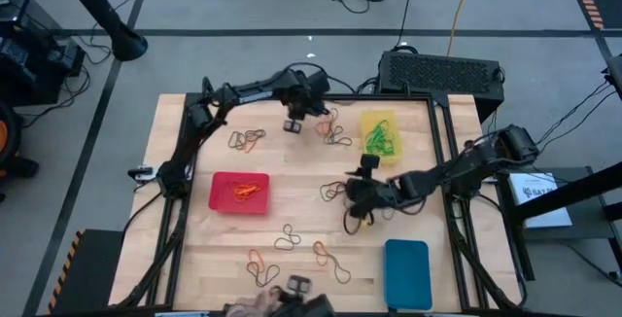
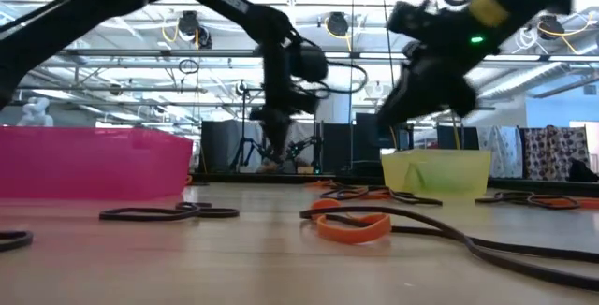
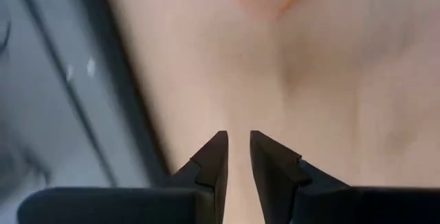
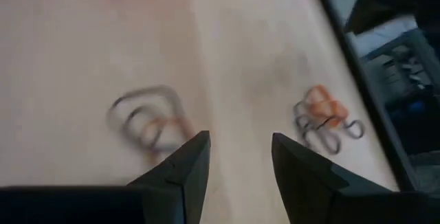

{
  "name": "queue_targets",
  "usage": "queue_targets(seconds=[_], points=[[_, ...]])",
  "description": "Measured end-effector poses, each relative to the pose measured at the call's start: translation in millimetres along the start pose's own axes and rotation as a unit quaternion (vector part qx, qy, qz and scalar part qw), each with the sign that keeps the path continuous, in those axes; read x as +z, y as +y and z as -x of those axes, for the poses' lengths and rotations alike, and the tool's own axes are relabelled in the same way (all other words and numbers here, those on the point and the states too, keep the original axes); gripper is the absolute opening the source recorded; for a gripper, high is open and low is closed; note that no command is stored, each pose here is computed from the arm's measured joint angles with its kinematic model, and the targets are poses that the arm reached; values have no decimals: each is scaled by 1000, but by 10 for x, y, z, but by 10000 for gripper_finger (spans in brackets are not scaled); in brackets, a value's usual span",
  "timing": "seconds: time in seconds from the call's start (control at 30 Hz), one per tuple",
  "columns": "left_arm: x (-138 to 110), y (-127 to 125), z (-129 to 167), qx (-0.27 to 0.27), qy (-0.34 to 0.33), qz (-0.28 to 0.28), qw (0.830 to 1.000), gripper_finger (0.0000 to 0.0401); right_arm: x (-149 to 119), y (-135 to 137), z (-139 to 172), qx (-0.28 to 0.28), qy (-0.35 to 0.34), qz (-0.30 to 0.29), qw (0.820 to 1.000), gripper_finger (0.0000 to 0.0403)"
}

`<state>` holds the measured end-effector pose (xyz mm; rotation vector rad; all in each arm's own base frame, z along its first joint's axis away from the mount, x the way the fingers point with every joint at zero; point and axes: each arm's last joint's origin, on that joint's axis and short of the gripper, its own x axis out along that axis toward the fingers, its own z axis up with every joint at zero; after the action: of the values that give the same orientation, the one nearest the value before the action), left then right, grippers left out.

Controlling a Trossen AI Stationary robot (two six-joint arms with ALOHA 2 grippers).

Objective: Sort rubber bands into baskets
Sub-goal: Put the orange rubber band into the pink bin

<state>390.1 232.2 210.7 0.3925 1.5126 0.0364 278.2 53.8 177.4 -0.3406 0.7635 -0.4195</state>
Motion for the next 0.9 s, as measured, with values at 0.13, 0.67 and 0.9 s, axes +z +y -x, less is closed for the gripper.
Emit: queue_targets(seconds=[0.13,0.67,0.9], points=[[-407,138,312,-3,51,102,994,70,107,-323,-224,-19,-26,-65,997,150],[-1750,-503,789,-63,-148,316,935,70,80,-1407,-1400,29,-14,-161,986,150],[-1710,-1209,507,-69,-332,282,897,70,112,-1446,-1871,-1,61,-172,983,150]])
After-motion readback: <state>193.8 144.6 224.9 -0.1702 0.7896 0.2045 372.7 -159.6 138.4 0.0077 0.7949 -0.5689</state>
